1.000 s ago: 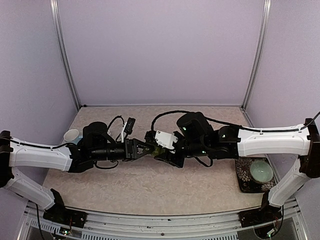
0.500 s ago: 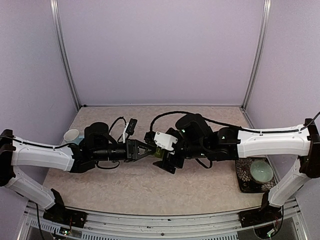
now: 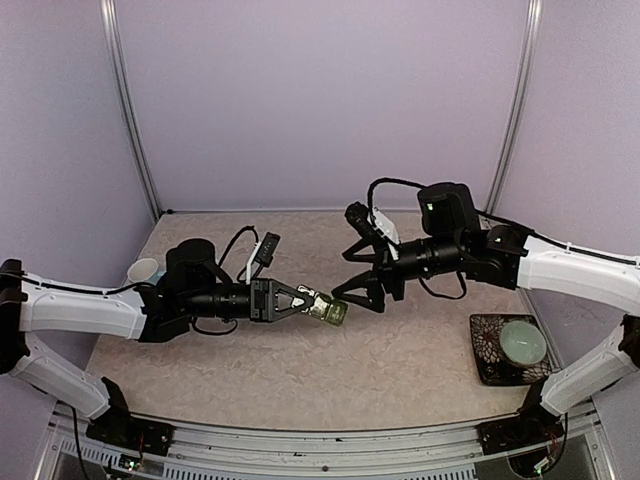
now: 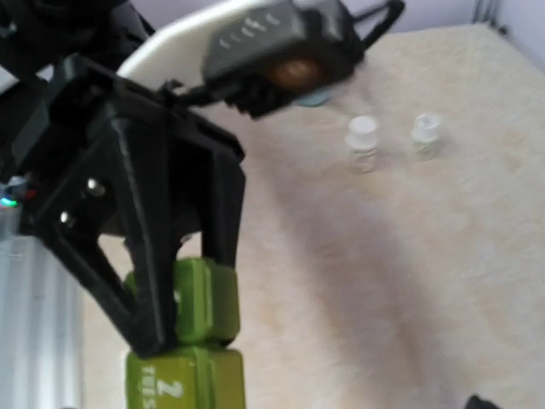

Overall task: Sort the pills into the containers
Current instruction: Pass from the left arm to the right

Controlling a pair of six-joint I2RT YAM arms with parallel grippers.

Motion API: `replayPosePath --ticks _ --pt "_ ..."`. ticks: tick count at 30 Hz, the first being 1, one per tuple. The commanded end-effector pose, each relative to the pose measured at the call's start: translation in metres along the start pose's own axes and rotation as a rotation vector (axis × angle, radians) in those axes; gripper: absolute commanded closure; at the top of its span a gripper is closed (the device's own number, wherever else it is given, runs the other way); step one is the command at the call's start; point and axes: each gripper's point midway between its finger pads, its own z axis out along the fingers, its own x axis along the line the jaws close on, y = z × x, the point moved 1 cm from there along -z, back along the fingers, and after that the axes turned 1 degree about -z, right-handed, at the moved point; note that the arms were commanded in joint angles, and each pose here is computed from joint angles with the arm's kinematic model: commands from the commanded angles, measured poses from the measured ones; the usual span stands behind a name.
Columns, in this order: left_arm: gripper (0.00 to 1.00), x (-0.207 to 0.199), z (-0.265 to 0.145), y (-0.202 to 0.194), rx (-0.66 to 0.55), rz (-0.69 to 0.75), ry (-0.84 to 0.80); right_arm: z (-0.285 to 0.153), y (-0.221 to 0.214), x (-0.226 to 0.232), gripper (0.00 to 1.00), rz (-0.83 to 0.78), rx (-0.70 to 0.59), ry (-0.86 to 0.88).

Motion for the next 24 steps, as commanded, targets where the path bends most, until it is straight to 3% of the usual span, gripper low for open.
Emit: replayPosePath --ticks 1,8,17,24 --pt "0.81 -0.030 -0.001 0.006 0.037 0.098 -0.086 0.000 -0.012 0.026 0.05 0.162 0.037 0.249" --pt "0.80 -0.040 -0.002 0.008 0.036 0.126 -0.108 0.011 -0.023 0.044 0.16 0.291 0.074 0.453" --pt "0.80 -0.046 -0.001 0.006 0.048 0.140 -0.125 0.017 -0.014 0.045 0.27 0.384 0.045 0.543" --pt "0.79 -0.049 -0.001 0.005 0.047 0.145 -0.134 0.024 -0.019 0.046 0.45 0.431 0.058 0.590"
